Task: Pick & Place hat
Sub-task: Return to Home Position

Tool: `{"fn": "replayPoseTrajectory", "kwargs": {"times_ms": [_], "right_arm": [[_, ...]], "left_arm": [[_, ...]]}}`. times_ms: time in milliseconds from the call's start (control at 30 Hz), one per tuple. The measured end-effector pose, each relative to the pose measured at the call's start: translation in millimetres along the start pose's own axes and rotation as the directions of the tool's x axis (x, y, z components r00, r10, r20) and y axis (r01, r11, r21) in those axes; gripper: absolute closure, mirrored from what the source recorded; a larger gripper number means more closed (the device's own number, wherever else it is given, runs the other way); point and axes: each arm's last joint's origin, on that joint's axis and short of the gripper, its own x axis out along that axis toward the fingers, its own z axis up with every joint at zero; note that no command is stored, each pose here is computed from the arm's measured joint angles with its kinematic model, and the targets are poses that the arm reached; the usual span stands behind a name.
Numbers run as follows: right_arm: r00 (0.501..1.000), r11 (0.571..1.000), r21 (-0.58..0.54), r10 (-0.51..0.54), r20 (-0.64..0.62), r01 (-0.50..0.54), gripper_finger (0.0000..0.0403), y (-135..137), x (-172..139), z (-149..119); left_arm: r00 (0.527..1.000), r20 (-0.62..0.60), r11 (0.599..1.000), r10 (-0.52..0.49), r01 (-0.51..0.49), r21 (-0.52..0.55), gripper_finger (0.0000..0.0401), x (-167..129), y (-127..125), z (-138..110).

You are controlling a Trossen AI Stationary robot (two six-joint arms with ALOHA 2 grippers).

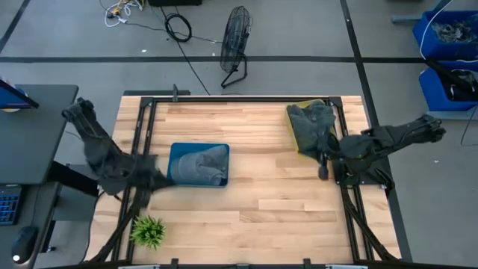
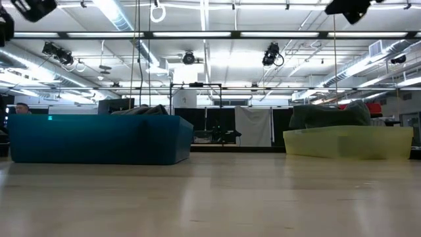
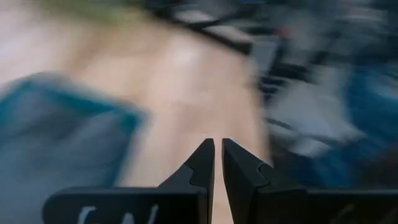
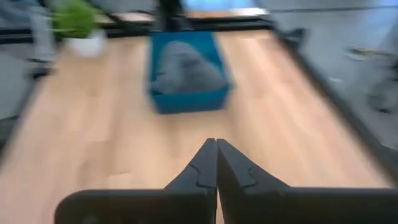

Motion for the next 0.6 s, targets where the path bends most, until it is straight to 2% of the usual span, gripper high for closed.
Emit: {"fn": "replayPoseTrajectory", "kwargs": {"times_ms": [67,133,167,233,300,433,500,600], "right_arm": [[0.994,0.994,-0.002,0.106,0.033,-0.106,0.0399,6,1,-13],[0.977,0.979,-0.039,0.201,0.065,-0.198,0.0399,10,-1,-19],[0.969,0.972,-0.063,0.232,0.088,-0.227,0.0399,12,-4,-19],[0.955,0.962,-0.103,0.265,0.132,-0.253,0.0399,12,-11,-17],[0.946,0.957,-0.135,0.277,0.166,-0.256,0.0399,10,-19,-14],[0.919,0.949,-0.169,0.302,0.254,-0.265,0.0399,-1,-40,-14],[0.909,0.949,-0.178,0.303,0.288,-0.26,0.0399,-7,-45,-22],[0.903,0.966,-0.166,0.244,0.354,-0.196,0.0399,-13,-43,-40]], "left_arm": [[0.984,0.053,0.98,-0.171,0.164,0.116,0.0367,16,-4,-8],[0.957,0.121,0.944,-0.263,0.229,0.239,0.0367,23,-5,-3],[0.955,0.144,0.934,-0.259,0.21,0.289,0.0367,23,-2,2],[0.965,0.181,0.922,-0.189,0.111,0.371,0.0367,21,8,14],[0.97,0.218,0.919,-0.111,0.016,0.395,0.0366,13,20,29],[0.965,0.261,0.935,0.02,-0.11,0.337,0.0366,-17,45,46],[0.947,0.319,0.938,0.021,-0.13,0.323,0.0366,-29,55,45],[0.918,0.397,0.934,0.001,-0.142,0.327,0.0367,-41,67,38]]}}
